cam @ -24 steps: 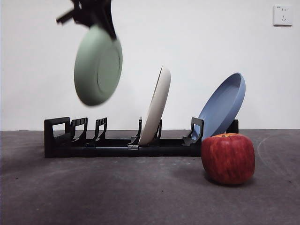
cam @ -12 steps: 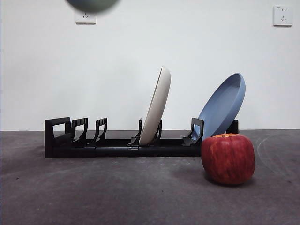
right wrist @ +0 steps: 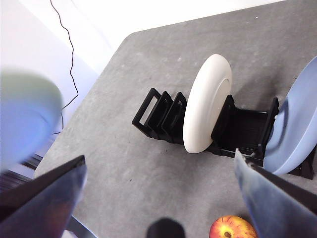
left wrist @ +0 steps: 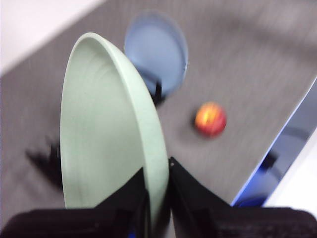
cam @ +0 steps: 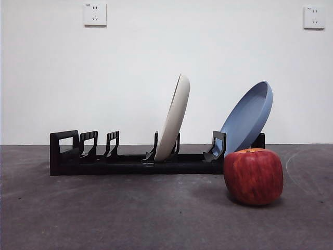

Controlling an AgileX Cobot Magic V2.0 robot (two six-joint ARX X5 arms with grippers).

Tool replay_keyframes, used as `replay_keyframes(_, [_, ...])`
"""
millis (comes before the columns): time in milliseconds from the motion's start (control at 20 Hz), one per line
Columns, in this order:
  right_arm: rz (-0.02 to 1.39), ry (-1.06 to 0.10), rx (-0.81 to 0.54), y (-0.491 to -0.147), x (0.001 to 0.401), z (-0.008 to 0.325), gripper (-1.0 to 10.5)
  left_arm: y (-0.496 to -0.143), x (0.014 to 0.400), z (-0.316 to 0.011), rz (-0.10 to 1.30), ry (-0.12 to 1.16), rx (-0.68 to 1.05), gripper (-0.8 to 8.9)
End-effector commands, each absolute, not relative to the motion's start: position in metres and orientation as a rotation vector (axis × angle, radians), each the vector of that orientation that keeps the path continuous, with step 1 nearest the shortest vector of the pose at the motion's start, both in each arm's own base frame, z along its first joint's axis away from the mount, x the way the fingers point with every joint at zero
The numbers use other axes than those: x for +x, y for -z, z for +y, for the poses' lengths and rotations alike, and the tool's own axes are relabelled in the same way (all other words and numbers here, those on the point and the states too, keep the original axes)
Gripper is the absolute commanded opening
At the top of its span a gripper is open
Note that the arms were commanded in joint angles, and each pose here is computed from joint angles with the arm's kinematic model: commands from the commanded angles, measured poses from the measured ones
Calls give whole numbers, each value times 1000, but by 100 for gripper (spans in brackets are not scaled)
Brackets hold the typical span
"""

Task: Take the green plate from the plate rack,put the plate on the table,take the apple from the table,put the apple in the plate

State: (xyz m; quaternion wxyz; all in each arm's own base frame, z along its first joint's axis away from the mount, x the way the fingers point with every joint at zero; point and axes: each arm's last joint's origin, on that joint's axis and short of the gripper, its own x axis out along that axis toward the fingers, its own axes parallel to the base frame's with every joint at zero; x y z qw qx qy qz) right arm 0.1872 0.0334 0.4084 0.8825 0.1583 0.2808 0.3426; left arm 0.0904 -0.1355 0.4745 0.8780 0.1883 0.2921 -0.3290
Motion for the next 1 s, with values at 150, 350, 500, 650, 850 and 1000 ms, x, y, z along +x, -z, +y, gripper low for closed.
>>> replay_keyframes(150, [580,-714,330,-410,187,34,501,-411,88,-153,730,523,442,-9])
replay_keyframes(350, [582,-714,331,-410,187,34,501,-362,92,-171,741,446,499,-9])
replay_keyframes(500, [589,-712,334,-409,187,34,501,-323,98,-187,727,456,485,-9])
replay_keyframes(650, [609,-709,339,-408,186,34,501,-282,106,-201,704,458,455,-9])
replay_keyframes(850, [619,-708,343,-407,185,34,501,-250,119,-217,746,449,467,-9])
replay_keyframes(1000, [631,-706,346,-406,185,33,501,-227,133,-232,804,477,494,-9])
